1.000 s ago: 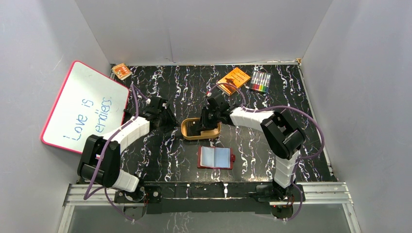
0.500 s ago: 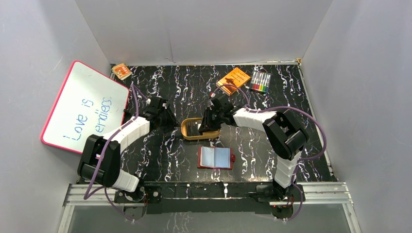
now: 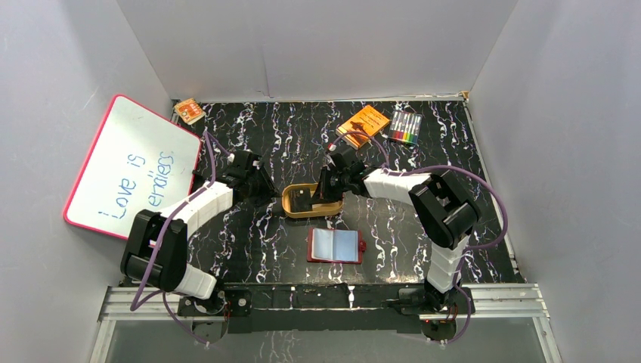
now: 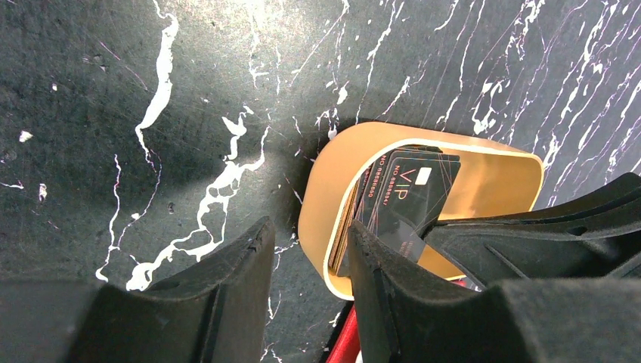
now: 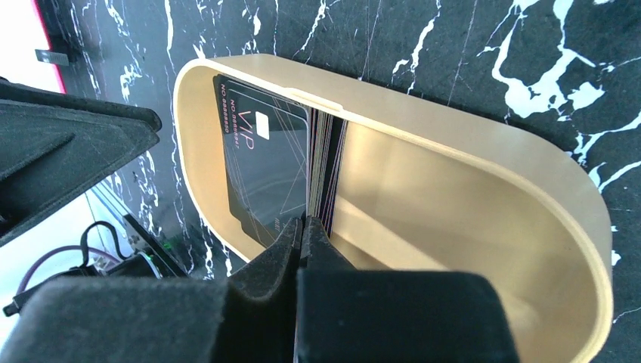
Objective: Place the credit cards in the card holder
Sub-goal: Pick up the credit card from the storage box.
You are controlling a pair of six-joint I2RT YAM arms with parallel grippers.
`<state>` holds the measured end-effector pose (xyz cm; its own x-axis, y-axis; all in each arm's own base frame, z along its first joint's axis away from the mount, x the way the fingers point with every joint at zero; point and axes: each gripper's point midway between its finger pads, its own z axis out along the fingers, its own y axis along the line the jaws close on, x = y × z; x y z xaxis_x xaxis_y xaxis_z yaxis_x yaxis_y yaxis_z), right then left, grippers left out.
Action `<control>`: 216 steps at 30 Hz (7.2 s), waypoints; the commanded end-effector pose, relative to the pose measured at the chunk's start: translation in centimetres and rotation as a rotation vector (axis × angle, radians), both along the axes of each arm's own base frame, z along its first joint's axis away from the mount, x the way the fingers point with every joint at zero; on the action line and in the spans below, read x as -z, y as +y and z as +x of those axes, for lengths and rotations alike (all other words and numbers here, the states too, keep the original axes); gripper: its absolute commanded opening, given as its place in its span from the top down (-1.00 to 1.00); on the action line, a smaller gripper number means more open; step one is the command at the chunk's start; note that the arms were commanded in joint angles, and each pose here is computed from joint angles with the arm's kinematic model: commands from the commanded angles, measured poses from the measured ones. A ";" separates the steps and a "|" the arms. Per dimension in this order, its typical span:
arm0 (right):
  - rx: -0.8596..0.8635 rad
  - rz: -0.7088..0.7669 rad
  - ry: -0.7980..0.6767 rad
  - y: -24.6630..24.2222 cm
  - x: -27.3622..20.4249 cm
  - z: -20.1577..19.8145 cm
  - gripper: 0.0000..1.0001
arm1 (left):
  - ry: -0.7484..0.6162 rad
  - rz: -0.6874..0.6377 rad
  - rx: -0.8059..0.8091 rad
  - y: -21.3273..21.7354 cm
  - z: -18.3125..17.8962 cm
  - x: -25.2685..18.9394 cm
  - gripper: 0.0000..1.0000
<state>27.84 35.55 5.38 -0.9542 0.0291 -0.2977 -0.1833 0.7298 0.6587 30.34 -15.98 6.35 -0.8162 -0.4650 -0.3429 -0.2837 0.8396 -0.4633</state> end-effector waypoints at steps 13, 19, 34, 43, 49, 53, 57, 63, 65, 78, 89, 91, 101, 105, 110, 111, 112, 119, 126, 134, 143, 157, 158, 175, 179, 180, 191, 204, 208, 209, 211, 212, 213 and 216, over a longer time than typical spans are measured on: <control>0.039 0.053 -0.058 -1.5 -3.1 0.5 1.00 | -0.024 -0.002 0.008 -0.1 0.4 -1.0 0.22; 0.038 0.094 -0.051 -1.4 -4.6 0.0 1.00 | -0.035 -0.003 0.004 -0.1 0.6 -1.4 0.22; 0.090 0.201 0.031 -0.7 -8.3 -1.1 1.00 | -0.131 0.041 -0.099 1.9 1.1 -4.3 0.21; 0.114 0.302 0.113 -3.0 -12.6 -4.3 1.00 | -0.330 -0.068 -0.148 2.6 -0.1 -12.0 -0.17; 0.142 0.448 0.176 -4.6 -16.6 -6.9 1.00 | -0.413 -0.480 0.096 -3.6 -3.5 -17.2 -0.44; 0.127 0.493 0.165 -5.1 -18.4 -8.1 1.00 | -0.453 -0.726 0.259 -6.4 -6.0 -20.2 -0.48; 0.111 0.501 0.131 -5.5 -19.2 -8.6 1.00 | -0.477 -0.856 0.359 -7.5 -7.5 -21.6 -0.53; 0.089 0.511 0.097 -5.6 -19.6 -8.7 1.00 | -0.414 -0.925 0.436 -8.4 -8.3 -21.3 -0.52; 0.085 0.512 0.096 -5.5 -19.6 -8.8 1.00 | -0.409 -0.929 0.437 -8.4 -8.3 -21.2 -0.50; 0.062 0.557 0.057 -5.2 -20.6 -8.7 1.00 | -0.303 -0.927 0.453 -9.2 -8.5 -18.4 -0.45; 0.041 0.622 0.006 -5.2 -22.1 -8.8 1.00 | -0.341 -0.927 0.451 -8.8 -9.3 -18.3 -0.38; 0.028 0.645 -0.004 -5.2 -22.6 -9.0 1.00 | -0.368 -0.927 0.445 -8.6 -9.5 -18.7 -0.40; -0.006 0.719 -0.023 -5.1 -23.9 -9.6 1.00 | -0.434 -0.943 0.460 -8.5 -9.5 -20.3 -0.44; -0.015 0.738 -0.038 -5.1 -24.5 -9.7 1.00 | -0.442 -0.938 0.450 -8.3 -9.2 -20.3 -0.42; -0.031 0.762 -0.051 -5.2 -25.1 -10.0 1.00 | -0.461 -0.931 0.416 -7.8 -8.8 -20.4 -0.42; -0.034 0.765 -0.051 -5.2 -25.1 -10.1 1.00 | -0.460 -0.936 0.418 -7.8 -8.7 -20.4 -0.42; -0.039 0.769 -0.053 -5.2 -25.2 -10.1 1.00 | -0.460 -0.940 0.421 -7.8 -8.7 -20.4 -0.41; -0.069 0.790 -0.056 -5.1 -25.7 -10.5 1.00 | -0.460 -0.946 0.435 -8.0 -8.6 -20.7 -0.40; -0.077 0.793 -0.057 -5.1 -25.8 -10.6 1.00 | -0.455 -0.947 0.442 -8.2 -8.4 -20.6 -0.39; -0.079 0.794 -0.051 -5.1 -25.7 -10.6 1.00 | -0.458 -0.954 0.459 -8.3 -8.4 -20.9 -0.38; -0.080 0.799 -0.039 -4.7 -25.4 -10.4 1.00 | -0.458 -0.977 0.537 -8.9 -8.8 -21.8 -0.37; -0.082 0.793 -0.025 -4.0 -24.6 -9.9 1.00 | -0.471 -1.015 0.627 -10.1 -9.9 -22.9 0.01; -0.079 0.794 -0.026 -4.1 -24.6 -9.8 1.00 | -0.472 -1.015 0.624 -10.1 -9.9 -22.9 0.11; -0.022 0.757 -0.012 -4.3 -21.7 -9.2 1.00 | -0.444 -1.006 0.505 -9.2 -8.3 -20.4 1.00; -0.010 0.756 -0.001 -4.3 -21.2 -8.7 1.00 | -0.429 -1.002 0.479 -8.9 -7.7 -19.8 1.00; -0.012 0.757 0.002 -4.3 -21.2 -8.6 1.00 | -0.427 -1.003 0.475 -8.9 -7.6 -19.7 1.00; -0.023 0.768 0.019 -3.8 -20.9 -7.9 0.67 | -0.403 -1.007 0.465 -8.9 -6.8 -19.1 1.00; -0.027 0.770 0.033 -3.5 -20.6 -7.6 0.33 | -0.394 -1.007 0.459 -8.9 -6.6 -18.8 1.00; -0.031 0.772 0.035 -3.5 -20.7 -7.6 0.44 | -0.395 -1.006 0.457 -8.9 -6.6 -18.8 1.00; -0.034 0.773 0.038 -3.5 -20.7 -7.6 0.50 | -0.394 -1.007 0.458 -8.9 -6.6 -18.7 1.00; -0.038 0.773 0.041 -3.5 -20.7 -7.8 0.66 | -0.393 -1.007 0.459 -8.9 -6.7 -18.7 1.00; -0.037 0.775 0.040 -3.5 -20.8 -7.8 0.74 | -0.395 -1.007 0.458 -8.9 -6.7 -18.7 1.00; -0.032 0.775 0.036 -3.6 -20.7 -7.8 0.82 | -0.397 -1.006 0.457 -8.9 -6.7 -18.7 1.00; -0.021 0.775 0.024 -4.0 -20.8 -8.1 1.00 | -0.394 -1.003 0.454 -8.8 -6.8 -18.4 1.00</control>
<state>20.06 31.92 24.37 -0.9749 0.1934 -0.1108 -0.0933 0.0972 0.9909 23.90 -24.98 24.08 -0.9072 -0.3636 -0.2118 0.2087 0.0485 -0.9768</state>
